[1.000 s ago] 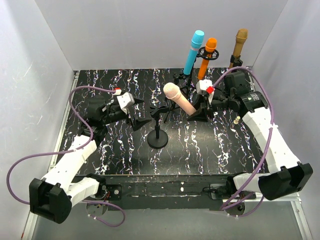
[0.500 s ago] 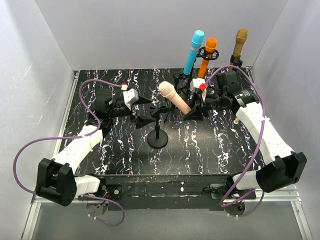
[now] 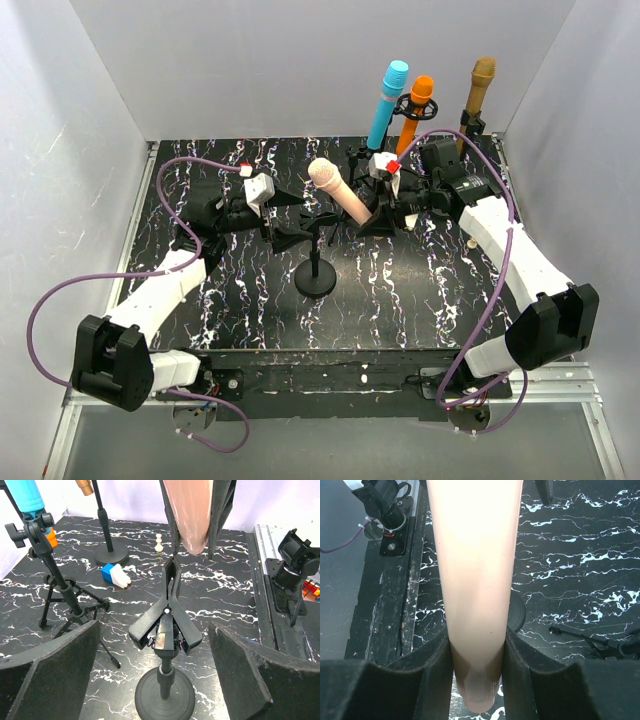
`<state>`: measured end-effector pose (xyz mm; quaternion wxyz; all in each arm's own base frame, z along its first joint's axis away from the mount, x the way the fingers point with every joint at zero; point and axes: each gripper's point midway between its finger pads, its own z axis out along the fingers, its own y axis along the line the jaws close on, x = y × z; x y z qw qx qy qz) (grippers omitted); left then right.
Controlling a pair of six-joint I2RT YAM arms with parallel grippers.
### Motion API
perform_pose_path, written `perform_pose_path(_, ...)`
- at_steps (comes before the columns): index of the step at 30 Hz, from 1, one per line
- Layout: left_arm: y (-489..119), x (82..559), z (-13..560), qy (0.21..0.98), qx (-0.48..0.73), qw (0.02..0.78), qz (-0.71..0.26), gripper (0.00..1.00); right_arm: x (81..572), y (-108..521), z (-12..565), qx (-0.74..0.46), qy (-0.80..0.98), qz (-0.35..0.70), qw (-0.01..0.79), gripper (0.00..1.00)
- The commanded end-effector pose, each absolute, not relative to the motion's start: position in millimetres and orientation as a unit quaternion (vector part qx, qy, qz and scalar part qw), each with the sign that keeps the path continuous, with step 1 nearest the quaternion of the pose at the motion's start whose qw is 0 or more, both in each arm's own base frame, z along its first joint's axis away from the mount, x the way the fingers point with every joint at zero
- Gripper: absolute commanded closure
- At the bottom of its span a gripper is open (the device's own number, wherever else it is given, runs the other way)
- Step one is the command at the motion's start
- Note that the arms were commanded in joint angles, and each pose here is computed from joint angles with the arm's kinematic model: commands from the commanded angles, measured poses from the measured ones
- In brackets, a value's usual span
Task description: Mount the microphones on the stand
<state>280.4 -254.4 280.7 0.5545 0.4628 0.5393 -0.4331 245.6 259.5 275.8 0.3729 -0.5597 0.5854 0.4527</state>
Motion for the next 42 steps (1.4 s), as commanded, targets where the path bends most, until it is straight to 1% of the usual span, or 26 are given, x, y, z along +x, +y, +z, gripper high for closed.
perform_pose_path(1,-255.9,282.4,282.8,0.535,0.463,0.551,-0.442,0.15,243.6,267.5,279.4,-0.566,0.566,0.464,0.38,0.99)
perform_pose_path(2,-256.6,282.6,283.2,0.535,0.464,0.548,-0.445,0.18,242.7,268.8,278.0,-0.567,0.566,0.466,0.377,0.99)
perform_pose_path(5,-257.6,283.1,280.5,0.539,0.464,0.54,-0.45,0.23,240.9,270.6,274.2,-0.568,0.566,0.467,0.373,0.99)
perform_pose_path(7,-257.6,282.8,278.4,0.541,0.464,0.538,-0.451,0.25,241.0,271.6,273.1,-0.569,0.565,0.467,0.373,0.99)
perform_pose_path(9,-257.4,282.8,277.6,0.542,0.465,0.537,-0.45,0.29,240.9,271.9,271.5,-0.569,0.566,0.467,0.371,0.99)
perform_pose_path(11,-257.8,281.6,277.6,0.541,0.466,0.535,-0.451,0.39,241.8,271.6,270.5,-0.569,0.567,0.466,0.371,0.99)
perform_pose_path(12,-257.4,282.2,278.0,0.542,0.465,0.536,-0.451,0.48,241.4,272.0,269.9,-0.569,0.567,0.467,0.37,0.99)
perform_pose_path(13,-257.3,282.0,278.9,0.541,0.465,0.536,-0.45,0.54,241.6,272.1,269.7,-0.569,0.567,0.467,0.37,0.99)
perform_pose_path(14,-257.1,282.2,278.9,0.543,0.464,0.536,-0.45,0.57,241.7,272.3,269.3,-0.569,0.567,0.468,0.37,0.99)
perform_pose_path(17,-256.4,282.2,279.1,0.544,0.463,0.538,-0.447,0.73,241.8,272.2,268.3,-0.569,0.567,0.467,0.37,0.99)
perform_pose_path(19,-256.4,280.8,280.1,0.543,0.463,0.539,-0.447,0.73,241.9,272.1,267.2,-0.569,0.568,0.467,0.369,0.99)
perform_pose_path(21,-255.5,280.9,281.6,0.544,0.459,0.542,-0.446,0.68,241.7,272.0,265.4,-0.568,0.569,0.467,0.368,0.99)
perform_pose_path(22,-255.2,280.3,281.6,0.544,0.46,0.542,-0.446,0.67,242.1,272.0,264.4,-0.567,0.57,0.467,0.367,0.99)
perform_pose_path(23,-255.6,279.3,281.1,0.545,0.459,0.541,-0.448,0.68,242.2,272.0,264.0,-0.567,0.57,0.467,0.367,0.99)
perform_pose_path(25,-255.8,277.6,281.8,0.543,0.458,0.539,-0.452,0.73,242.6,273.2,263.4,-0.567,0.57,0.469,0.366,0.99)
perform_pose_path(27,-255.9,277.3,281.8,0.544,0.457,0.537,-0.456,0.74,243.9,275.1,262.4,-0.566,0.57,0.472,0.363,0.99)
perform_pose_path(28,-255.8,277.0,281.1,0.544,0.456,0.537,-0.456,0.71,244.5,275.9,262.9,-0.567,0.57,0.472,0.362,0.99)
perform_pose_path(29,-255.7,277.7,281.8,0.544,0.455,0.539,-0.454,0.64,244.7,276.6,263.4,-0.567,0.57,0.472,0.362,0.99)
perform_pose_path(32,-254.6,275.7,285.2,0.546,0.445,0.543,-0.457,0.26,246.1,277.8,262.9,-0.566,0.571,0.473,0.36,0.99)
perform_pose_path(33,-254.3,275.6,286.9,0.545,0.443,0.546,-0.457,0.15,246.7,278.0,261.8,-0.566,0.572,0.473,0.359,0.99)
perform_pose_path(34,-254.6,274.8,288.4,0.543,0.443,0.548,-0.457,0.09,245.9,278.7,261.8,-0.567,0.571,0.474,0.358,0.99)
perform_pose_path(35,-254.2,275.2,287.7,0.544,0.441,0.548,-0.457,0.05,246.9,277.9,261.2,-0.566,0.573,0.473,0.359,0.99)
perform_pose_path(36,-254.3,275.4,289.1,0.542,0.442,0.55,-0.457,0.04,246.8,277.9,260.3,-0.566,0.573,0.473,0.358,0.99)
perform_pose_path(39,-255.0,275.5,289.9,0.541,0.443,0.547,-0.459,0.04,245.9,277.4,258.1,-0.565,0.574,0.473,0.357,0.99)
perform_pose_path(42,-255.9,275.4,289.4,0.541,0.444,0.544,-0.463,0.08,244.4,277.7,259.2,-0.566,0.573,0.473,0.358,0.99)
